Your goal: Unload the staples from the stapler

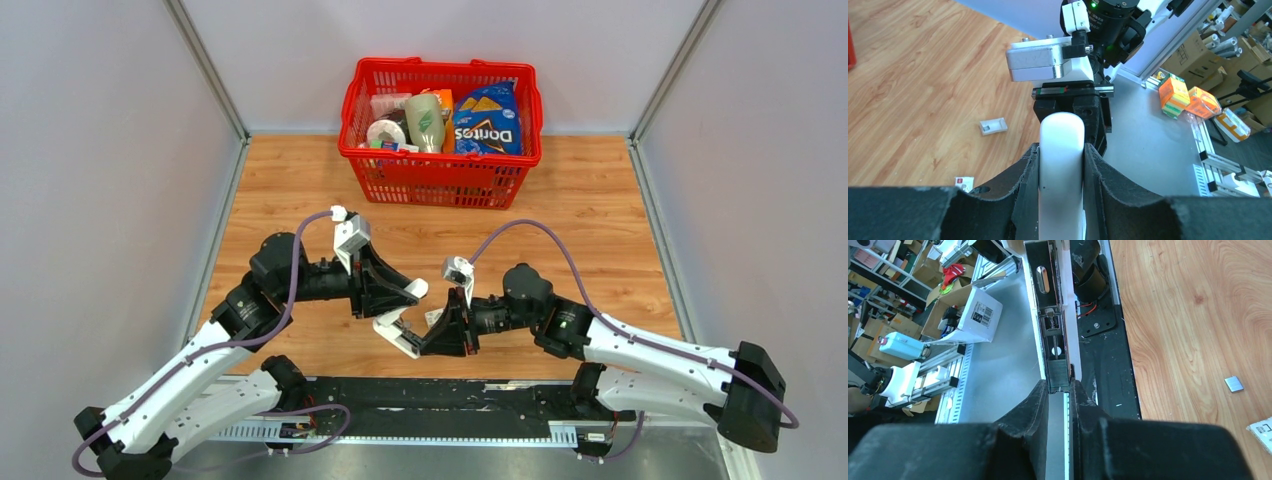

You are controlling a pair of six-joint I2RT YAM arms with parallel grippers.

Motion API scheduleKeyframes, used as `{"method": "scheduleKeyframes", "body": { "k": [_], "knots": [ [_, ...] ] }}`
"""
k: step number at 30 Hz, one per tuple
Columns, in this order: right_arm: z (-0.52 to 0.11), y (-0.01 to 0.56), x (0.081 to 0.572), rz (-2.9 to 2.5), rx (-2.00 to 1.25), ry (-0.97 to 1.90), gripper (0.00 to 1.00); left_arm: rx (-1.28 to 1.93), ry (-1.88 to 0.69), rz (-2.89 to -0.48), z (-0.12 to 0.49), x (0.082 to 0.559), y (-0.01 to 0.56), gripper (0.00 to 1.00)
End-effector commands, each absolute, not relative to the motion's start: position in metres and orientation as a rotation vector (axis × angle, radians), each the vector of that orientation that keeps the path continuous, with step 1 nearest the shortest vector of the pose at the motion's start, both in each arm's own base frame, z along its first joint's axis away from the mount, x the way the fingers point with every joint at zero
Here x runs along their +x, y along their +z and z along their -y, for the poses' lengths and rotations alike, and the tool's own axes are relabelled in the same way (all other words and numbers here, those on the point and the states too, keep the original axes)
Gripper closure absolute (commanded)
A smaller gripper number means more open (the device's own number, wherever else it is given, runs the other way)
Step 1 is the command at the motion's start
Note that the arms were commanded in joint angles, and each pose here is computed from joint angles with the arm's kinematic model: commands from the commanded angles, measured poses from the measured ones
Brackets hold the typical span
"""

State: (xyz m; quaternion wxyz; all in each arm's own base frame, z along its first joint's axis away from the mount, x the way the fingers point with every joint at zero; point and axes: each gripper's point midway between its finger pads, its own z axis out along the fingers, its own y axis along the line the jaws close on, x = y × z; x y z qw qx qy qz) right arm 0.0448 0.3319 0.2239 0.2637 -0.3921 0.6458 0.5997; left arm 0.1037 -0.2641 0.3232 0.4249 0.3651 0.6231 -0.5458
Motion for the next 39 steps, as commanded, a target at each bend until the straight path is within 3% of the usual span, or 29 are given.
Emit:
{"method": "scheduleKeyframes", "body": {
  "k": [1,4,9,14,21,24,27,30,31,34,39],
  "knots": [
    [-0.325,0.232,0.036,-1.781,-1.106,1.600,1.00,0.869,-1.282,-1.364,0.263,0.120,0.367,1.00],
    [-0.320,0.234,0.045,-1.824,-1.082,1.512,0.95,0.863,-1.266,-1.391,0.262,0.123,0.361,1.00],
    [-0.310,0.246,0.064,-1.834,-1.033,1.351,0.70,0.861,-1.228,-1.435,0.260,0.127,0.349,1.00],
    [-0.301,0.258,0.077,-1.830,-1.013,1.241,0.51,0.857,-1.189,-1.479,0.259,0.133,0.337,1.00],
    [-0.292,0.271,0.090,-1.822,-1.003,1.125,0.39,0.843,-1.144,-1.516,0.256,0.140,0.327,1.00],
    [-0.290,0.280,0.100,-1.808,-0.961,1.072,0.39,0.812,-1.119,-1.549,0.256,0.147,0.323,1.00],
    [-0.290,0.288,0.114,-1.794,-0.910,1.017,0.42,0.785,-1.096,-1.570,0.255,0.153,0.320,1.00],
    [-0.295,0.293,0.123,-1.802,-0.887,0.983,0.54,0.760,-1.054,-1.603,0.254,0.162,0.313,1.00],
    [-0.298,0.292,0.127,-1.808,-0.885,0.968,0.62,0.752,-1.044,-1.613,0.253,0.164,0.312,1.00],
    [-0.305,0.292,0.140,-1.814,-0.850,0.921,0.99,0.721,-1.029,-1.623,0.252,0.169,0.312,1.00],
    [-0.326,0.279,0.156,-1.812,-0.846,0.894,1.00,0.635,-0.995,-1.675,0.247,0.179,0.307,1.00]
  ]
}}
